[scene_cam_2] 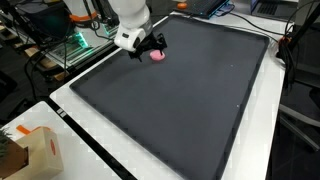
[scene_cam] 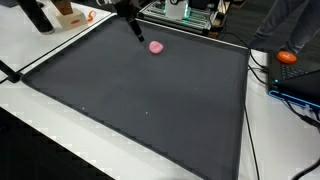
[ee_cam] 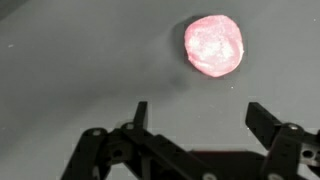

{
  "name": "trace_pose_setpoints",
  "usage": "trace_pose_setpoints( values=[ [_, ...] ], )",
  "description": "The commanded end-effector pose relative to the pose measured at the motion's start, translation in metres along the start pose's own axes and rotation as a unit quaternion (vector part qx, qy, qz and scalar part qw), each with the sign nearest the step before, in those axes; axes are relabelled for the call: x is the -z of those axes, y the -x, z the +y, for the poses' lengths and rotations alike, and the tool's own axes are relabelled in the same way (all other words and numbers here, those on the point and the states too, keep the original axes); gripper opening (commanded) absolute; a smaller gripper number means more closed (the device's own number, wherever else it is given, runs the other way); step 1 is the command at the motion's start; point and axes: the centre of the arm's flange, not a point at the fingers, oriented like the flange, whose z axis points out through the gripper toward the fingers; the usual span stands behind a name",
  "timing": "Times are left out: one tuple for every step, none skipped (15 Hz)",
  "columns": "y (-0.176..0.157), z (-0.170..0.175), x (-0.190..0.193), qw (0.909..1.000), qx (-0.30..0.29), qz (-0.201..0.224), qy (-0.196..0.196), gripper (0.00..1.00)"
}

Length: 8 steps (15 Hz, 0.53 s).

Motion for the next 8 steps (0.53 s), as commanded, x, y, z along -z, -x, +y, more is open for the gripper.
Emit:
trace_pose_setpoints(
  values=[
    [0.019, 0.021, -0.004, 0.995, -0.082, 0.01, -0.055, 1.0],
    [0.021, 0.025, -0.006, 0.9922, -0.105, 0.013, -0.067, 1.0],
    [0.022, 0.027, -0.008, 0.9885, -0.127, 0.013, -0.081, 1.0],
    [0.024, 0.03, -0.01, 0.9842, -0.15, 0.013, -0.094, 1.0],
    [0.026, 0.033, -0.012, 0.9794, -0.172, 0.016, -0.105, 1.0],
    [0.027, 0.036, -0.013, 0.9738, -0.194, 0.019, -0.117, 1.0],
    [0.028, 0.039, -0.015, 0.9681, -0.215, 0.021, -0.127, 1.0],
    [0.029, 0.042, -0.017, 0.964, -0.23, 0.024, -0.131, 1.0]
  ],
)
